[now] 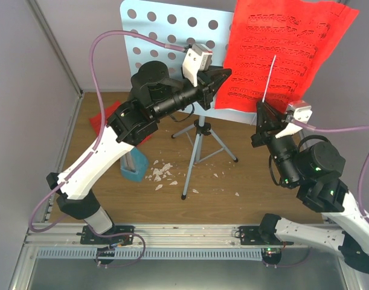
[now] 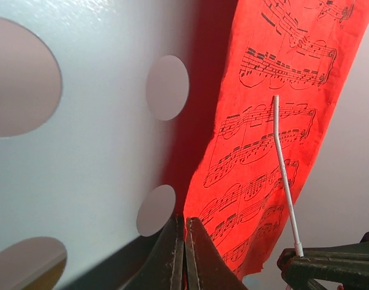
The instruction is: Pack up the instrument practice props
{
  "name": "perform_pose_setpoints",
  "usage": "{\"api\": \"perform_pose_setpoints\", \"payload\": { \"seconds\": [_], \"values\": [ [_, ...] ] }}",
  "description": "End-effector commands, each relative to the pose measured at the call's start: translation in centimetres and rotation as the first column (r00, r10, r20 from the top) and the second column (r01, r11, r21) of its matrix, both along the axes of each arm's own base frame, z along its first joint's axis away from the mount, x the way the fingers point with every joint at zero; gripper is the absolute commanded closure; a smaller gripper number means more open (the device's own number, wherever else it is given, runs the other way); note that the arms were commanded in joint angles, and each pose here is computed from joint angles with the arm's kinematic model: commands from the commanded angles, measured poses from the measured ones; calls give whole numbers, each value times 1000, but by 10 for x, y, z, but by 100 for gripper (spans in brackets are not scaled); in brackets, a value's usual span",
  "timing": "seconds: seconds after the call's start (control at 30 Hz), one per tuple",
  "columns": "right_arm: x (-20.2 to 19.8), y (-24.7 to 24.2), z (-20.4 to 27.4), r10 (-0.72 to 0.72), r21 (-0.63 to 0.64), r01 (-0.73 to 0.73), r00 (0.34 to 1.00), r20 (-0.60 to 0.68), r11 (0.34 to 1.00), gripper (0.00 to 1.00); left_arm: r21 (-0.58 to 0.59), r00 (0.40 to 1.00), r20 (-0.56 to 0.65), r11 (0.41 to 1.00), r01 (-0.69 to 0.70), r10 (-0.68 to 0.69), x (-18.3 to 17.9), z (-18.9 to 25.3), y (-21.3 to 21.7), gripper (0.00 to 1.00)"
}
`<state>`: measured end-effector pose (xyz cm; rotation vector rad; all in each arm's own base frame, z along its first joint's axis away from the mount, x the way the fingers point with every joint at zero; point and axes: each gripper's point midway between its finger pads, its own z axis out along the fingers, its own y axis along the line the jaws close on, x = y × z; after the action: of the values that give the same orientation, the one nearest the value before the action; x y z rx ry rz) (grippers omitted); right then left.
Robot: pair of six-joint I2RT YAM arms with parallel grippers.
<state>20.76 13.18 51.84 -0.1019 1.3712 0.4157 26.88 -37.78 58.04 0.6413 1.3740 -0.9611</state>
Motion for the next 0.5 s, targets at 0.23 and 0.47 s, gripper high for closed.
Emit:
{"api": "perform_pose_setpoints", "payload": {
  "seconds": [0.23, 0.47],
  "values": [
    [3, 3, -4, -7, 16, 7, 1000, -22, 1000, 100, -113, 997, 66, 993, -37, 45, -27, 52, 72, 100],
    [5, 9, -7, 4, 12, -4, 1000, -29, 1000, 99, -97, 996, 51, 993, -67, 73, -22, 52, 106, 100]
  ]
}}
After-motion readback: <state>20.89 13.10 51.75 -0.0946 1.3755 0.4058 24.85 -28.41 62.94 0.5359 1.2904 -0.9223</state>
